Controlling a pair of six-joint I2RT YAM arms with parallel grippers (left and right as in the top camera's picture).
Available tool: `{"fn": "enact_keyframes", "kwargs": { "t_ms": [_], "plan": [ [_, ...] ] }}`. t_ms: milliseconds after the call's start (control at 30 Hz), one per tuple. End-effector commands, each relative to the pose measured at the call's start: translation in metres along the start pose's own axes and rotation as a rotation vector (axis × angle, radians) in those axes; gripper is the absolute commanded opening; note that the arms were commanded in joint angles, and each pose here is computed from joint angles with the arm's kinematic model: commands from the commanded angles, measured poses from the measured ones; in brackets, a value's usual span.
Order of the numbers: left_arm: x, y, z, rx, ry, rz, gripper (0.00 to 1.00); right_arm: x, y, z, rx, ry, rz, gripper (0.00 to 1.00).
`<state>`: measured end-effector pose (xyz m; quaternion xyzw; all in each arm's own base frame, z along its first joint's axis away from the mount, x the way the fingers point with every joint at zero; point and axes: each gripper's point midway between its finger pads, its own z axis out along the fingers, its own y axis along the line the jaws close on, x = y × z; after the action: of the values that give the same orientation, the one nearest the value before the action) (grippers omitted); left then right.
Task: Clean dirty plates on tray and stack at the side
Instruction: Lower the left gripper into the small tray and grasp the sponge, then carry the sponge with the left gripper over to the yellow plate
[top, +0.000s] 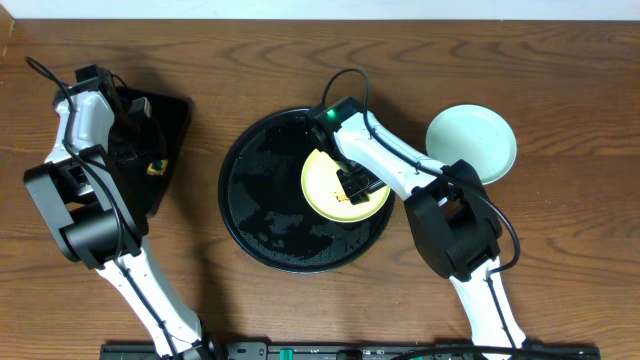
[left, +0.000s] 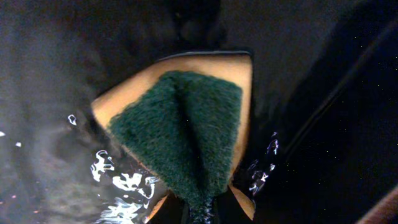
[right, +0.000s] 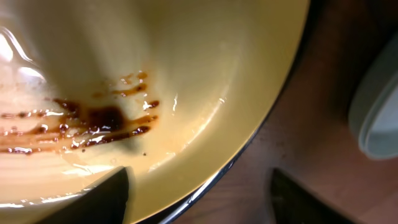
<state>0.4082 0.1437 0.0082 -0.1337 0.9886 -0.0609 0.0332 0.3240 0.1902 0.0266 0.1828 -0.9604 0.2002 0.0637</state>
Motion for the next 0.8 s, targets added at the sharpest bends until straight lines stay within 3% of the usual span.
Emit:
{"fn": "enact_keyframes", "kwargs": {
  "t_ms": [0,333,767],
  "plan": [
    [0.005,0.021,0.006,-0.099,0.025,-0.057,0.07,0.002,0.000,-0.006,-0.003,-0.013,-0.001,0.50],
    [-0.011,0.043,-0.031,-0.250,-0.044,-0.153,0.07,0.000,0.005,-0.007,-0.004,-0.026,-0.010,0.53],
    [-0.016,0.028,-0.115,-0.260,-0.216,-0.156,0.07,-0.006,0.010,-0.008,-0.029,-0.050,-0.001,0.57]
  ]
}}
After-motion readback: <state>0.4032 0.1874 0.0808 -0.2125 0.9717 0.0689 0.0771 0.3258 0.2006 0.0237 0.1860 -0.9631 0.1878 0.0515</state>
